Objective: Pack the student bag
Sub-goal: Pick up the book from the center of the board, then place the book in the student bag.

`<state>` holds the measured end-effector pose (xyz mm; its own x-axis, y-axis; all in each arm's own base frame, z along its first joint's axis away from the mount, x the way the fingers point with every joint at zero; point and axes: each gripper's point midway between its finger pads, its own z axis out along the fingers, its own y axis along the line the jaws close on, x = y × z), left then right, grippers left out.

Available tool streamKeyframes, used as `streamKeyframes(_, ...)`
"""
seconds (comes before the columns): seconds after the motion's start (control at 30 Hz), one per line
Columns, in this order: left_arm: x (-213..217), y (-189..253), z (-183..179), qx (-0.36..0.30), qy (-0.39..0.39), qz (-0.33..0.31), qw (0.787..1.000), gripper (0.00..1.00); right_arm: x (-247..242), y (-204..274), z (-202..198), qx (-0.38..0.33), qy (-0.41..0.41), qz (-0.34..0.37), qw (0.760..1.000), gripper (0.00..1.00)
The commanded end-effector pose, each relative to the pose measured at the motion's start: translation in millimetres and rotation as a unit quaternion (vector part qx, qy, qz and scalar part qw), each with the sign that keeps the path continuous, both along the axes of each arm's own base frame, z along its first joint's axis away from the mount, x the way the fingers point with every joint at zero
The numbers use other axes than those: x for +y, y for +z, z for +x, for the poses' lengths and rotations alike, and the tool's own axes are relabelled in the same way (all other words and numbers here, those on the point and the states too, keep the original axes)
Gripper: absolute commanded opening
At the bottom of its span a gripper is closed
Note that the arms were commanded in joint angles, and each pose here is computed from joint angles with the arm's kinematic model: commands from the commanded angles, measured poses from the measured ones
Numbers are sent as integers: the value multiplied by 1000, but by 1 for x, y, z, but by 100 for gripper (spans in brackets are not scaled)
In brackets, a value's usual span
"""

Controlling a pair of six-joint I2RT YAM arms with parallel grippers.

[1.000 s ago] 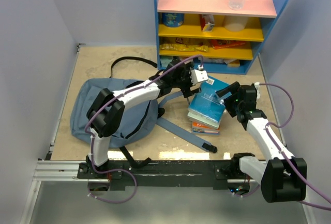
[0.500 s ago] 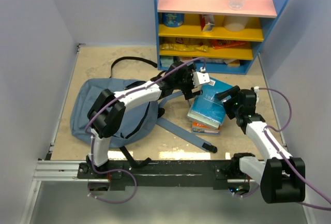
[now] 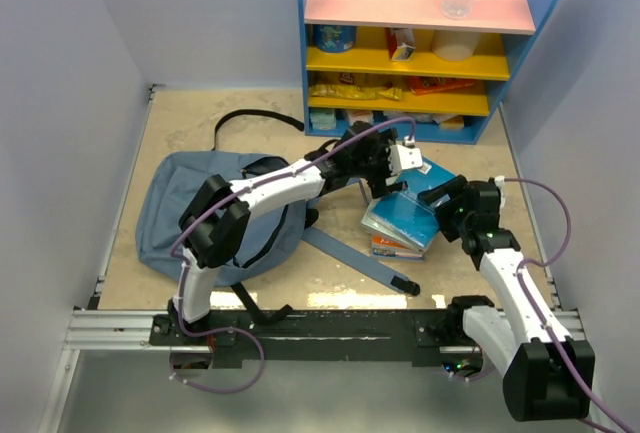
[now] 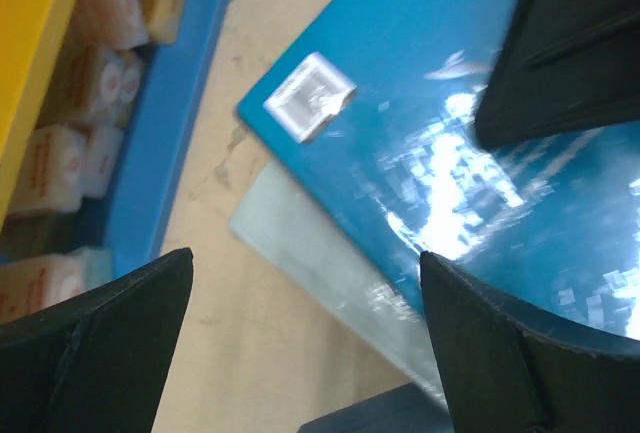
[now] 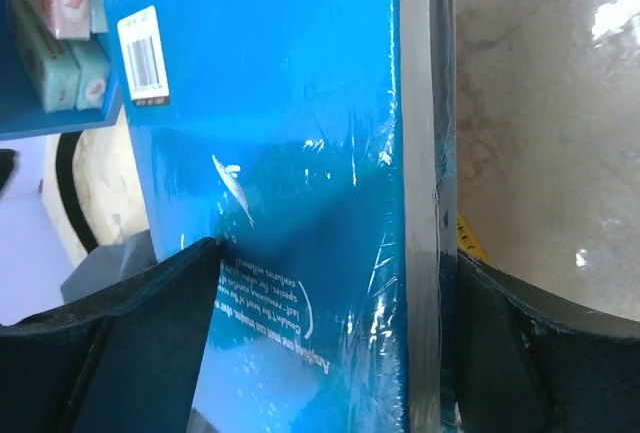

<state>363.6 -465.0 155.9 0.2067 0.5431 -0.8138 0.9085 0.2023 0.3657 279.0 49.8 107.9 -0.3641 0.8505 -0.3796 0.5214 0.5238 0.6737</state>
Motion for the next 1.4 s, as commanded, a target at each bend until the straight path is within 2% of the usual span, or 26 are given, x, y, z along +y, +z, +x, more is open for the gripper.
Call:
streamKeyframes(0.0, -37, 12, -62, 42, -90, -23, 995, 100, 8, 40, 12, -58, 11, 11, 998, 82)
streamKeyframes(0.03, -36, 13, -66, 46, -94, -23, 994, 100, 5, 45, 12, -65, 6, 6, 998, 80)
streamKeyframes(0.13, -28, 25, -68, 42, -91, -21, 995, 100, 3, 73, 14, -108, 2, 1, 994, 58)
streamKeyframes(0.17, -23, 27, -64, 38, -83, -17, 996, 100, 2, 83, 15, -119, 3, -1, 993, 41)
streamKeyframes(0.23, -4, 43, -60, 41, -65, -18, 997, 100, 2, 92, 15, -126, 10, -9, 992, 20)
streamKeyframes(0.27, 13, 52, -46, 44, -44, -24, 998, 100, 3, 100, 16, -135, 16, -13, 991, 5)
streamKeyframes(0.3, 28, 75, -42, 40, -32, -40, 998, 100, 4, 105, 16, -142, 19, -14, 990, 0)
streamKeyframes(0.33, 45, 79, -40, 64, -19, -41, 997, 100, 4, 112, 17, -152, 20, -15, 988, 0)
streamKeyframes(0.37, 72, 88, -21, 67, 14, -46, 997, 100, 4, 115, 18, -158, 24, -19, 987, 0)
streamKeyframes(0.4, 93, 118, -20, 52, 28, -63, 996, 100, 7, 119, 18, -163, 32, -17, 986, 0)
streamKeyframes(0.47, 143, 125, -8, 59, 73, -52, 994, 100, 11, 129, 21, -179, 43, -15, 983, 0)
streamKeyframes(0.5, 163, 143, -13, 48, 88, -57, 993, 100, 15, 133, 21, -186, 55, -10, 981, 0)
streamKeyframes(0.53, 184, 129, -17, 60, 105, -32, 992, 100, 18, 140, 23, -197, 61, -6, 978, 0)
streamKeyframes(0.6, 224, 134, -20, 46, 145, -27, 988, 100, 21, 151, 27, -215, 69, -4, 974, 0)
streamKeyframes(0.63, 239, 110, -28, 69, 156, -5, 985, 100, 25, 159, 29, -225, 82, 0, 971, 0)
streamKeyframes(0.7, 264, 94, -44, 90, 170, 2, 981, 100, 29, 163, 32, -227, 96, -2, 969, 0)
streamKeyframes(0.8, 271, 67, -91, 154, 126, 14, 980, 100, 31, 166, 37, -225, 108, -8, 968, 0)
streamKeyframes(0.83, 265, 60, -114, 189, 89, 8, 978, 100, 33, 167, 38, -226, 112, -7, 968, 0)
streamKeyframes(0.9, 267, 44, -137, 214, 67, 13, 974, 100, 34, 162, 41, -219, 116, -9, 969, 0)
streamKeyframes(1.07, 281, 11, -154, 243, 84, 38, 966, 100, 37, 154, 44, -213, 124, -4, 969, 0)
streamKeyframes(1.37, 277, -10, -157, 258, 89, 47, 961, 100, 36, 134, 43, -191, 123, -4, 974, 0)
